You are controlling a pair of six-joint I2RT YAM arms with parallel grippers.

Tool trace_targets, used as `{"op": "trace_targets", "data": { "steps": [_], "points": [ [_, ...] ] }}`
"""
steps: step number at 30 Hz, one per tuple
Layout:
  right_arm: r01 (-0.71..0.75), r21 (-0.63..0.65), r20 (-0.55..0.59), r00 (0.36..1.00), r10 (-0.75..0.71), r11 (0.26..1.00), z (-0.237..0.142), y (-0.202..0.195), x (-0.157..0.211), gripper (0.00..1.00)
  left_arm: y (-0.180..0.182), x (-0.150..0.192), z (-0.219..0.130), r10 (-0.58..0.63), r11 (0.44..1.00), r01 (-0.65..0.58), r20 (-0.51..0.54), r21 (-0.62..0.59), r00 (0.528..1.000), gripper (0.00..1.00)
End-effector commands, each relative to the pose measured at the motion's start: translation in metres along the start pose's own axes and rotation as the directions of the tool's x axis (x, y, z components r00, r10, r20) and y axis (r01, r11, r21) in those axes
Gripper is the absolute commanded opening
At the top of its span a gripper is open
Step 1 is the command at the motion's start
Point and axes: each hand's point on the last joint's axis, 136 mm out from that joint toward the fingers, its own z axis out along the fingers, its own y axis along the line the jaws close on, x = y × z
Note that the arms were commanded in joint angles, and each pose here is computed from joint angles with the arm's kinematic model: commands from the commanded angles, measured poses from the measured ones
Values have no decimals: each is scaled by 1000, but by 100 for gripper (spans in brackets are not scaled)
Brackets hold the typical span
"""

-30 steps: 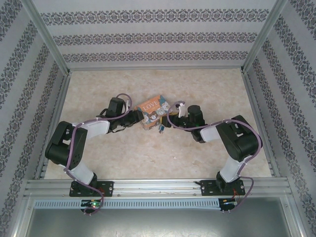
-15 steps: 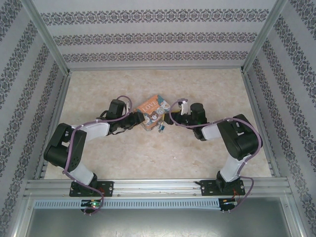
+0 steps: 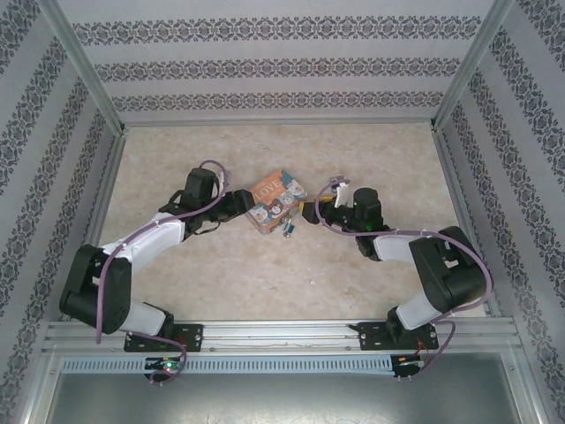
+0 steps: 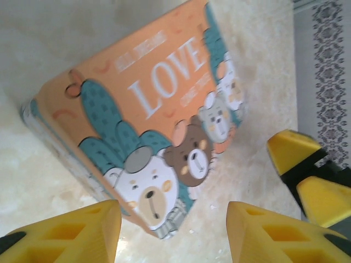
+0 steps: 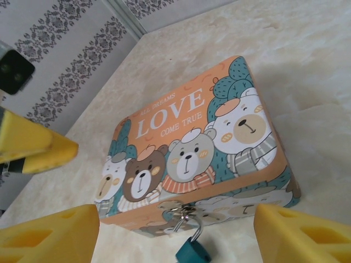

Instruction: Unlock the padlock with the key

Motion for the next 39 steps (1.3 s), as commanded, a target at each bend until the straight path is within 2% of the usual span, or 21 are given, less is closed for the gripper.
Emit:
{"op": "trace_targets", "data": {
  "steps": [1, 7, 11, 17, 30, 39],
  "points": [
    [-54, 13, -1, 999, 54, 998, -8, -1, 1, 74, -16, -10, -13, 68, 998, -69, 28, 0, 997, 53],
    [-179, 3, -46, 983, 179, 984, -10, 2, 8, 71, -37, -13, -9, 76, 994, -78, 29, 76, 997, 46],
    [-267, -10, -86, 960, 266, 964, -4, 1, 12, 70, -47, -13, 5, 55, 989, -54, -5, 136, 998, 38],
    [-318, 11, -118, 941, 317, 948, 6, -9, 27, 64, -54, -9, 29, 42, 985, -32, -59, 170, 997, 29],
    [-310, -13, -195, 933, 302, 951, 34, -7, 52, 55, -33, -2, 64, 2, 992, 14, -127, 126, 992, 23],
    [-293, -45, -239, 932, 275, 955, 45, -11, 67, 48, -21, 5, 73, -17, 995, 31, -150, 90, 989, 21]
  ]
}}
